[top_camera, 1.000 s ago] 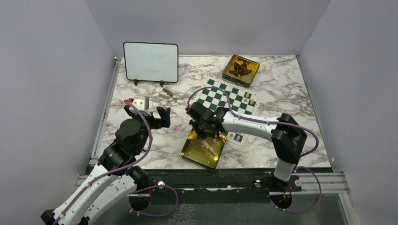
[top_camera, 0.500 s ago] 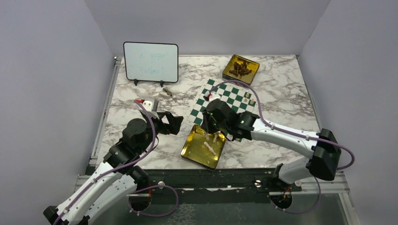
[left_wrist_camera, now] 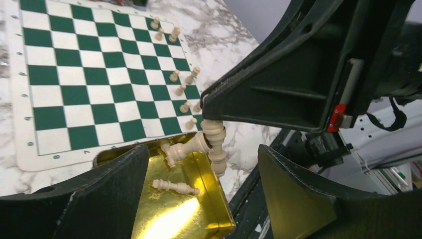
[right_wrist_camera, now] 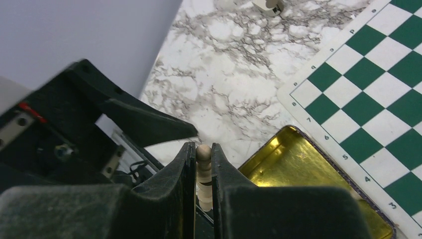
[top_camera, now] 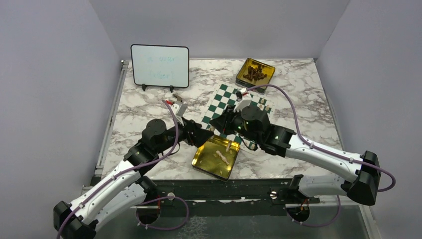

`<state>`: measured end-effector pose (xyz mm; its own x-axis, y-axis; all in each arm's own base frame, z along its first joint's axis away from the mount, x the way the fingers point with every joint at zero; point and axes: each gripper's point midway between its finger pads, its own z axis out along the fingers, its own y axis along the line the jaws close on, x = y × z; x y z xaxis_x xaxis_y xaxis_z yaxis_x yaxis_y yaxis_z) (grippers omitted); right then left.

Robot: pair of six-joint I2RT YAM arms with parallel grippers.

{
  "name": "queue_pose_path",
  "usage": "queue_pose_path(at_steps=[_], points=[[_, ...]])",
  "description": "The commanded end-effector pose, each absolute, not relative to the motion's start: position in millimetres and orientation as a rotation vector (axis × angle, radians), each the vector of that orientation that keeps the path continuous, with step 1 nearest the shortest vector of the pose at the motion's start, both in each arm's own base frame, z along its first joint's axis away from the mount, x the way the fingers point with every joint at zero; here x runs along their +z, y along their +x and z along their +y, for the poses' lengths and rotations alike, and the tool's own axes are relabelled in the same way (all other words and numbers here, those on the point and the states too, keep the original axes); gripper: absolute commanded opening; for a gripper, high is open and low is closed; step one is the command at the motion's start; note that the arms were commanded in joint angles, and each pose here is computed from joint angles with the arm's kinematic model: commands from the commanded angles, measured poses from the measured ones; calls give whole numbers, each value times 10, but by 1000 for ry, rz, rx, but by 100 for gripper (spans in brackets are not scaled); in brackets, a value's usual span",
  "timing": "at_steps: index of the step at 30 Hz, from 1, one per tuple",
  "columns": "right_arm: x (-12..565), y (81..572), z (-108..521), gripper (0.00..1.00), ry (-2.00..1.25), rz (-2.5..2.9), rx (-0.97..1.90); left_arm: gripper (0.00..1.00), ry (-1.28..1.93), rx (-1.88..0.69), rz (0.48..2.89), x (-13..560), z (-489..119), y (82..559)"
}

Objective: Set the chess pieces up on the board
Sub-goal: Pick up the chess piece from the storage box.

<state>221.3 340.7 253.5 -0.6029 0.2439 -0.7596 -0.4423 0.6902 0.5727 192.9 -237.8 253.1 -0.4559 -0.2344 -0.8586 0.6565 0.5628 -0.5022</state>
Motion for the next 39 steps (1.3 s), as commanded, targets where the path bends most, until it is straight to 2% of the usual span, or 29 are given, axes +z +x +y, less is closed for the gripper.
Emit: queue_pose_path(at_steps=[1,11,26,31,39], points=[[2798,2221,3440,8,-78,1923,1070,79,458,-1217,1696,2713,-2587,1798],[2844,2174,3449,8,-66,1901,1125,64,462,-1201,1709,2585,-2648,1889],[2857,2110,3468,8,-99,1894,1161,28,491,-1159,1665,2557,-2630,1926],[2811,2187,3360,9,-98,1889,1067,24,506,-1138,1694,2467,-2612,1919],[2745,2309,3169,9,-100,1887,908,23,508,-1097,1759,2303,-2595,1955]])
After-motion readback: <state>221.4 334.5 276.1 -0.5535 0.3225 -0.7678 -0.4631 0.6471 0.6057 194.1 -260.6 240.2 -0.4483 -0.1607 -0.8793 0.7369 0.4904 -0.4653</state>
